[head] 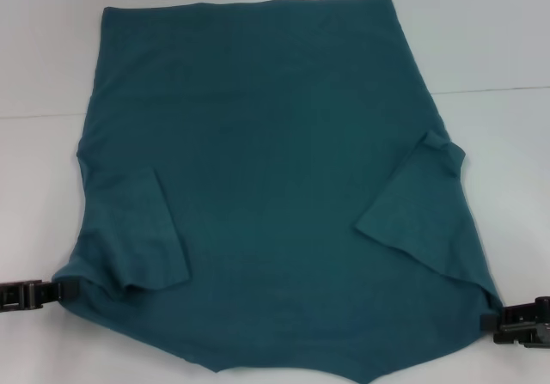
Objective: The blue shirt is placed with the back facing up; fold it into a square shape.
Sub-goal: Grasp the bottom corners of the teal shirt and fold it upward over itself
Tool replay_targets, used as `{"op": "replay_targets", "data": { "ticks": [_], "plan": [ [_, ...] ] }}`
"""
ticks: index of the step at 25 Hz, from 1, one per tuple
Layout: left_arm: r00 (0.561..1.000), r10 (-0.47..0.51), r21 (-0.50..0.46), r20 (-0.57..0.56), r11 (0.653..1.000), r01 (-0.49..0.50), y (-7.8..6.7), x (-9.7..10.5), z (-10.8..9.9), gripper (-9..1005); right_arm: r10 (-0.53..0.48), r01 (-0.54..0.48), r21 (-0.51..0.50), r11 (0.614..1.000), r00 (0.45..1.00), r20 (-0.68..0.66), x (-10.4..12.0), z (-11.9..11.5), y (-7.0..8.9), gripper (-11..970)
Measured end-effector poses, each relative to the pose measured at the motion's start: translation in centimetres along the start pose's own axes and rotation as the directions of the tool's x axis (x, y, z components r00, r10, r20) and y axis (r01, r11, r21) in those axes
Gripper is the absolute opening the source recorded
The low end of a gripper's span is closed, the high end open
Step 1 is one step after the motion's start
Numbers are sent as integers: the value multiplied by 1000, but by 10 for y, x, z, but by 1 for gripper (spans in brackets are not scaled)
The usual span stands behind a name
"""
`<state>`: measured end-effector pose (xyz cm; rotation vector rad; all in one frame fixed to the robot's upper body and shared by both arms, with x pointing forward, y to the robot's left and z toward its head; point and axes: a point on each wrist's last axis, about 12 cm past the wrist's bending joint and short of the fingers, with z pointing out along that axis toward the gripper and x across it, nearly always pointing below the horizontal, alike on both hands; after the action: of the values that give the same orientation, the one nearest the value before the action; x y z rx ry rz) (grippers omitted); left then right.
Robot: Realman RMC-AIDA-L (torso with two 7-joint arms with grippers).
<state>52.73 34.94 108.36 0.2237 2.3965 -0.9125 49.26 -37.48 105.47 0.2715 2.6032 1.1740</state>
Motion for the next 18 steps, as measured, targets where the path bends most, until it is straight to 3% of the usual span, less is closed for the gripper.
{"op": "replay_targets", "data": {
  "ticks": [18],
  "plan": [
    [1000, 4, -3, 2, 1000, -4, 0, -2, 0, 27, 12, -12, 12, 1000, 999, 51, -4, 9, -1, 411]
  ]
}}
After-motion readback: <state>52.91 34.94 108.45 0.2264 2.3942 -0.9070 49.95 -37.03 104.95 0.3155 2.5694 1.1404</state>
